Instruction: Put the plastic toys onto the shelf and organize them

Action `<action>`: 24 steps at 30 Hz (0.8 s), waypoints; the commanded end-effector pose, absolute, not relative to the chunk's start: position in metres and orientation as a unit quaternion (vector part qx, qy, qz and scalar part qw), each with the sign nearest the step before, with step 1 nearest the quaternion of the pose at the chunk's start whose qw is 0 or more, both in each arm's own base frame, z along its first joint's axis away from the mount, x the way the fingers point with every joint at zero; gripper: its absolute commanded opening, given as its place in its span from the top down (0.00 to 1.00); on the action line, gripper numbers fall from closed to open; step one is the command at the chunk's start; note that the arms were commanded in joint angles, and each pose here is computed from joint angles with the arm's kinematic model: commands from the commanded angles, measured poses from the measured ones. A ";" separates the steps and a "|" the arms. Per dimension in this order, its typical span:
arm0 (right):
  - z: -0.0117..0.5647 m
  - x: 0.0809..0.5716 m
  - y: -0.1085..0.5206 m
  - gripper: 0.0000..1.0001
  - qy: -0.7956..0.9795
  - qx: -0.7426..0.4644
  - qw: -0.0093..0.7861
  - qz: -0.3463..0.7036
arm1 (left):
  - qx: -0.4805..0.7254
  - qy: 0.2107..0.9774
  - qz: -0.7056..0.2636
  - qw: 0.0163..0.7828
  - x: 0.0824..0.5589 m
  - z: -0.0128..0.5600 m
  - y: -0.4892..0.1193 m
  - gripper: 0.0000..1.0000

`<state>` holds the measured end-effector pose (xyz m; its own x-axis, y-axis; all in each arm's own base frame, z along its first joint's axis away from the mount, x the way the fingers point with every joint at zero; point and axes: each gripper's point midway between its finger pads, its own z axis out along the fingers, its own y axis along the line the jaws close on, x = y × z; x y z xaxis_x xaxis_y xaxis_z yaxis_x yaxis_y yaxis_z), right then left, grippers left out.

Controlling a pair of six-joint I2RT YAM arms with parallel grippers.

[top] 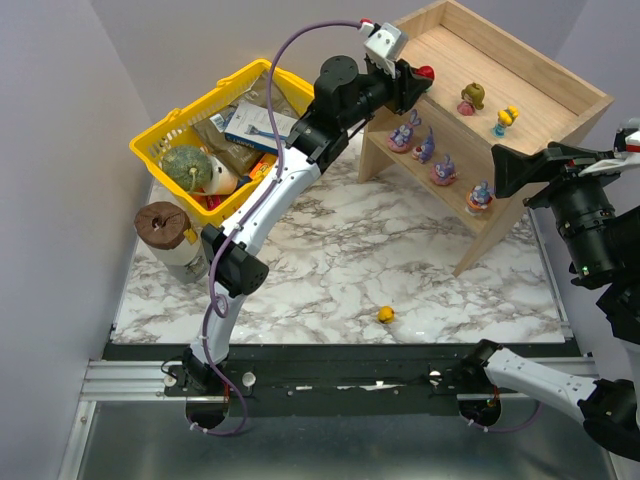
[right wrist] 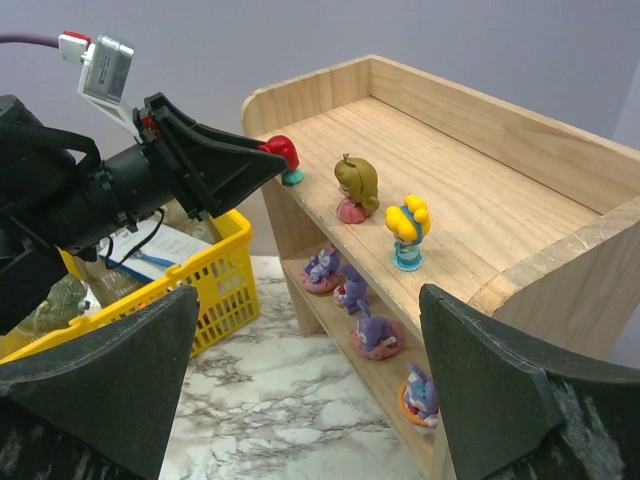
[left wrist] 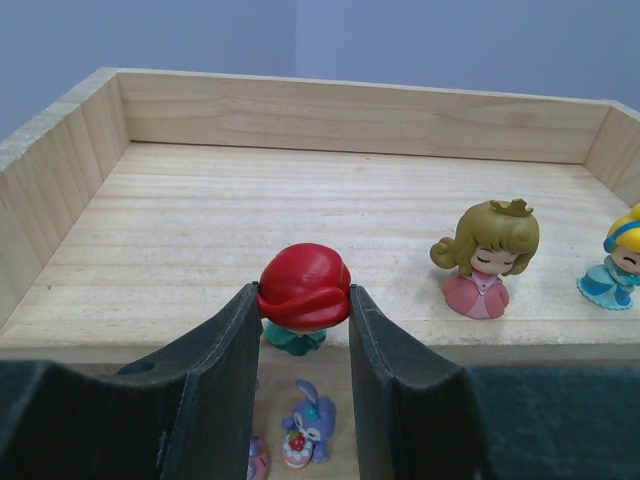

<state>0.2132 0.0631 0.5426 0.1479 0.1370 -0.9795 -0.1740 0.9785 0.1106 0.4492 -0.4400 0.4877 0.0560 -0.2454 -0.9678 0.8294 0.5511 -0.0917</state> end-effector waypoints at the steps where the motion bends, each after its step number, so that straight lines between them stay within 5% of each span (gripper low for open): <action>1: 0.537 0.215 0.062 0.03 0.652 -0.008 0.752 0.097 | 0.261 0.553 -0.400 0.682 0.439 0.505 -0.432 0.94; 24: 0.534 0.216 0.059 0.03 0.654 -0.005 0.751 0.088 | 0.264 0.538 -0.420 0.681 0.452 0.487 -0.451 0.80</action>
<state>0.2150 0.0638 0.5396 0.1413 0.1318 -0.9812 -0.1692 0.9797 0.1073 0.4482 -0.4440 0.4927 0.0676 -0.2772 -0.9584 0.8424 0.5306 -0.0940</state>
